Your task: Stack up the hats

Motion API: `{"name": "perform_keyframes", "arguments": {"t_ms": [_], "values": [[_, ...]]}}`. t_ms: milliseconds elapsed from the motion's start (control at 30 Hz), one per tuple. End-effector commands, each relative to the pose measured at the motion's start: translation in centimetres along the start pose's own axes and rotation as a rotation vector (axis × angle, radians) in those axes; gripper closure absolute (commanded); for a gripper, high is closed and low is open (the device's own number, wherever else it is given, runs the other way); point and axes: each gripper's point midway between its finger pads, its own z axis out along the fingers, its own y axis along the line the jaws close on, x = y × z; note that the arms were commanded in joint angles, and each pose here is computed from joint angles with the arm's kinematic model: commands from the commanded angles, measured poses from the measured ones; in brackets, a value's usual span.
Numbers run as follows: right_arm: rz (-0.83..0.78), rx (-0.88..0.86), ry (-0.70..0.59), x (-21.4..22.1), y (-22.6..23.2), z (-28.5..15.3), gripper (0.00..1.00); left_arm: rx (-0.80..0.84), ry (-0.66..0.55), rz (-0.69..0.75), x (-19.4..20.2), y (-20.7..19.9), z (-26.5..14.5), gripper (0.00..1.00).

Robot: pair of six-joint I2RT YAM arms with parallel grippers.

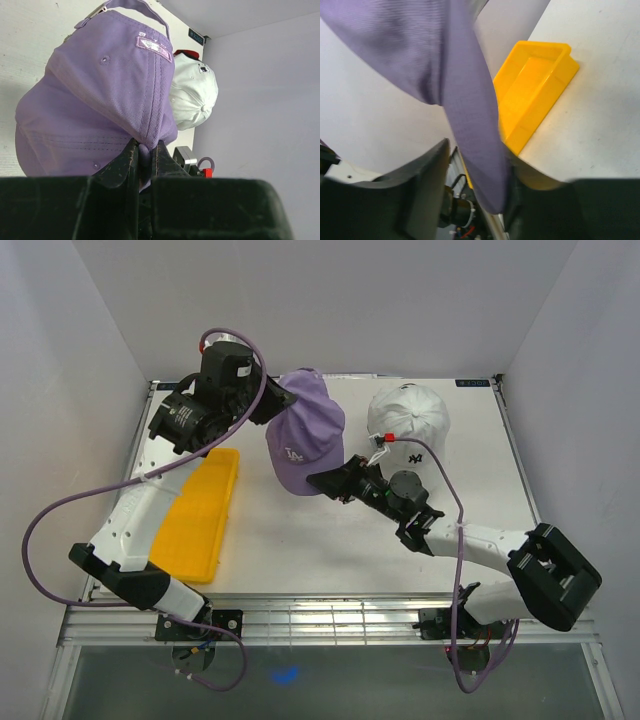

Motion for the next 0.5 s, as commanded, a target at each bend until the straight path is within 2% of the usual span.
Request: {"name": "perform_keyframes", "arguments": {"t_ms": [0, 100, 133, 233, 300, 400, 433, 467], "values": [[0.001, -0.064, -0.082, -1.8, 2.3, -0.7, 0.57, 0.060, -0.049, -0.012, -1.1, -1.2, -1.8, 1.00], [0.002, -0.058, -0.077, -2.0, 2.7, -1.3, 0.74, 0.070, -0.045, -0.003, -1.0, -1.5, -1.7, 1.00], [0.003, -0.046, -0.060, -1.7, 2.6, -1.3, 0.83, 0.072, -0.046, 0.006, -1.1, -1.5, -1.6, 1.00], [0.000, -0.058, -0.053, -2.5, 4.0, -1.6, 0.92, 0.091, -0.041, 0.034, -1.1, -2.0, -1.3, 1.00], [0.013, -0.036, -0.040, -3.2, 4.7, -1.6, 0.92, 0.113, -0.036, 0.076, -1.2, -2.8, -0.8, 0.98], [0.080, -0.072, -0.032, -4.9, 6.1, -2.0, 0.92, 0.153, -0.060, 0.161, -2.3, -4.3, -0.7, 0.73], [0.098, -0.095, -0.007, -5.0, 6.6, -2.2, 0.92, 0.166, -0.071, 0.179, -2.6, -4.8, -0.9, 0.50], [0.114, -0.104, -0.002, -5.4, 6.9, -2.3, 0.92, 0.180, -0.085, 0.218, -3.0, -5.2, -1.0, 0.39]]}}
